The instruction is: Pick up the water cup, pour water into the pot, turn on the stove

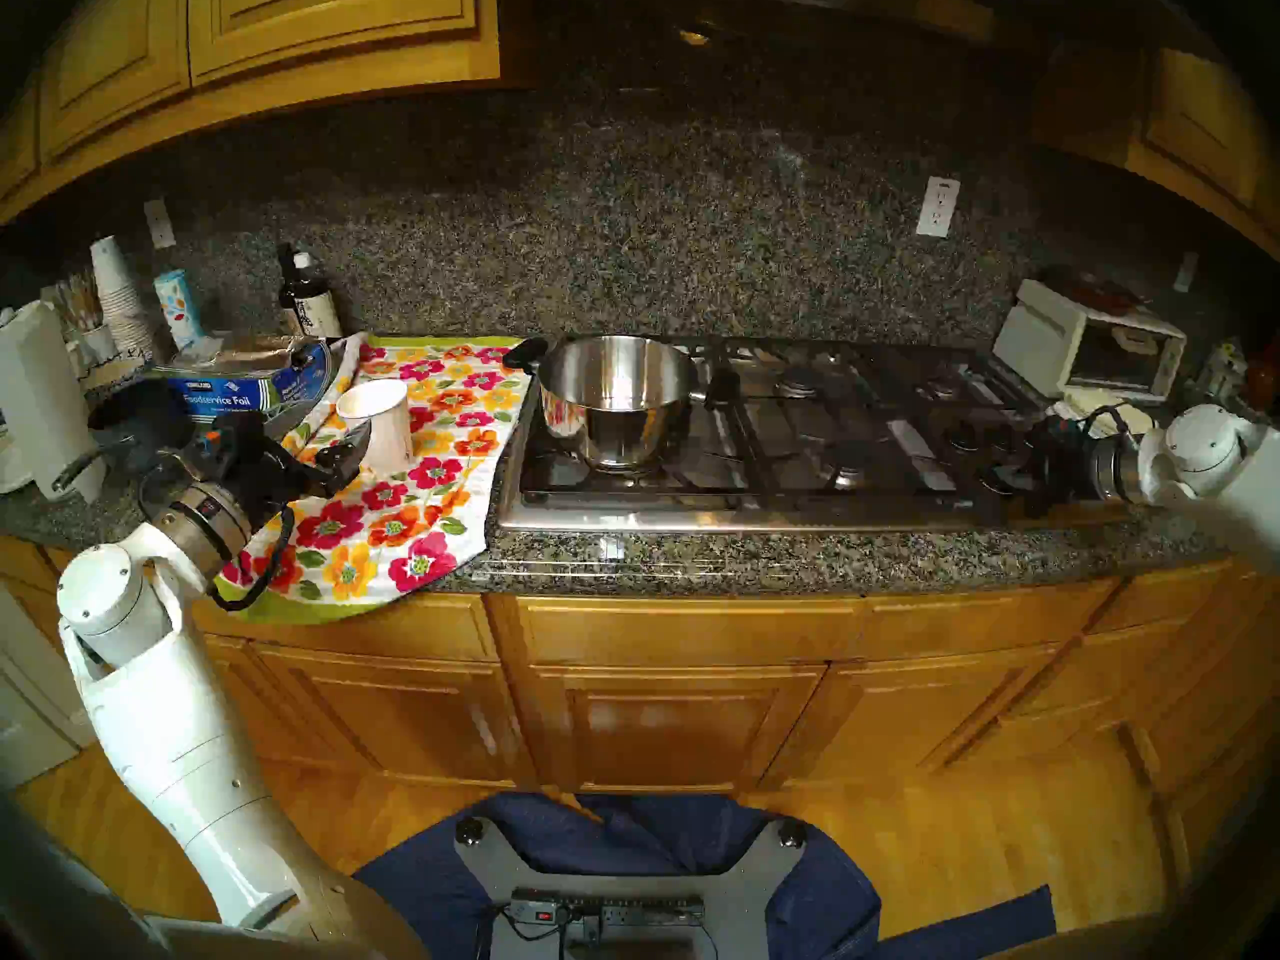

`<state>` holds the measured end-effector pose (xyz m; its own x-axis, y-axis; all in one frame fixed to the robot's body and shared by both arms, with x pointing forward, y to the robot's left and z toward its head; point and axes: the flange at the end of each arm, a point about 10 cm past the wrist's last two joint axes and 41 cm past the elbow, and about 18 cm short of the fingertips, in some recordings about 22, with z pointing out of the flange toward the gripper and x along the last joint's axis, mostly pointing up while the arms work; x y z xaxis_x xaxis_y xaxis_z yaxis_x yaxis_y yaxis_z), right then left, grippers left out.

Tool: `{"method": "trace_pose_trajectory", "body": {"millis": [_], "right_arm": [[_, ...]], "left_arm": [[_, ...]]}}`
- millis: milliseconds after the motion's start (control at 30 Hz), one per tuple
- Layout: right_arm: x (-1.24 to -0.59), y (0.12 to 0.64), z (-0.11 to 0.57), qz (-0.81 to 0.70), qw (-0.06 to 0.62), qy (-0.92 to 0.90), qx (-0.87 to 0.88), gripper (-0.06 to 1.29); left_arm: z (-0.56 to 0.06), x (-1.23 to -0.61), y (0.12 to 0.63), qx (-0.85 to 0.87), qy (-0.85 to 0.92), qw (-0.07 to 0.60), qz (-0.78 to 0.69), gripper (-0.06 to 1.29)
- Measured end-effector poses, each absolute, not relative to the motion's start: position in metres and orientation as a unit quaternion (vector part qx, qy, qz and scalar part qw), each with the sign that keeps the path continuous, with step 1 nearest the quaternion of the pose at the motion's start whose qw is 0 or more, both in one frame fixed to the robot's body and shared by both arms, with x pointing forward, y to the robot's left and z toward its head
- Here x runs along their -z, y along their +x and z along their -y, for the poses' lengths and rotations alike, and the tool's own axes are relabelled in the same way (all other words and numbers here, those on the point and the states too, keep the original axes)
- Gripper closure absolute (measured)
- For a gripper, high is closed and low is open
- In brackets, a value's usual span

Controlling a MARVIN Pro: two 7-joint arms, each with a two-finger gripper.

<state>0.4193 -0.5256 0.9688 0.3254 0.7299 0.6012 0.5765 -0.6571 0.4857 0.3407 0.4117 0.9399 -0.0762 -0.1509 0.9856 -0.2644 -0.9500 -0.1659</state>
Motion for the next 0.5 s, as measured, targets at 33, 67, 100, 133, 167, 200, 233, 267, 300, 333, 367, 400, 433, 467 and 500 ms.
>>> {"method": "trace_pose_trajectory", "body": {"millis": [33,67,100,133,167,200,233,267,300,333,367,400,433,467,500], "right_arm": [[-0.9688,0.4192,0.5258,-0.405,0.092,0.808,-0.417,1.27],[-0.9687,0.4191,0.5266,-0.409,0.092,0.806,-0.418,1.27],[-0.9686,0.4191,0.5269,-0.411,0.092,0.805,-0.418,1.27],[-0.9686,0.4191,0.5272,-0.413,0.093,0.804,-0.418,1.27],[-0.9686,0.4191,0.5275,-0.415,0.093,0.803,-0.418,1.27],[-0.9686,0.4191,0.5279,-0.416,0.093,0.802,-0.419,1.27],[-0.9685,0.4191,0.5282,-0.418,0.093,0.801,-0.419,1.27],[-0.9685,0.4191,0.5285,-0.420,0.093,0.800,-0.419,1.27],[-0.9684,0.4191,0.5288,-0.421,0.093,0.799,-0.419,1.27],[-0.9684,0.4192,0.5291,-0.423,0.093,0.798,-0.419,1.27],[-0.9683,0.4192,0.5294,-0.425,0.094,0.796,-0.419,1.27],[-0.9683,0.4192,0.5297,-0.427,0.094,0.795,-0.420,1.27],[-0.9682,0.4192,0.5301,-0.429,0.094,0.794,-0.420,1.27],[-0.9682,0.4191,0.5303,-0.431,0.095,0.793,-0.420,1.27],[-0.9680,0.4192,0.5308,-0.434,0.096,0.791,-0.420,1.27]], "left_arm": [[-0.4117,-0.9399,0.3407,-0.717,0.678,0.040,0.153,0.00],[-0.4117,-0.9399,0.3407,-0.717,0.678,0.040,0.153,0.00],[-0.4117,-0.9399,0.3407,-0.717,0.678,0.040,0.153,0.00],[-0.4117,-0.9399,0.3407,-0.717,0.678,0.040,0.153,0.00],[-0.4117,-0.9399,0.3407,-0.717,0.678,0.040,0.153,0.00],[-0.4117,-0.9399,0.3407,-0.717,0.678,0.040,0.153,0.00],[-0.4117,-0.9399,0.3407,-0.717,0.678,0.040,0.153,0.00],[-0.4117,-0.9399,0.3407,-0.717,0.678,0.040,0.153,0.00],[-0.4117,-0.9399,0.3407,-0.717,0.678,0.040,0.153,0.00],[-0.4117,-0.9399,0.3407,-0.717,0.678,0.040,0.153,0.00],[-0.4117,-0.9399,0.3407,-0.717,0.678,0.040,0.153,0.00],[-0.4117,-0.9399,0.3407,-0.717,0.678,0.040,0.153,0.00],[-0.4117,-0.9399,0.3407,-0.717,0.678,0.040,0.153,0.00],[-0.4117,-0.9399,0.3407,-0.717,0.678,0.040,0.153,0.00],[-0.4117,-0.9399,0.3407,-0.717,0.678,0.040,0.153,0.00]]}}
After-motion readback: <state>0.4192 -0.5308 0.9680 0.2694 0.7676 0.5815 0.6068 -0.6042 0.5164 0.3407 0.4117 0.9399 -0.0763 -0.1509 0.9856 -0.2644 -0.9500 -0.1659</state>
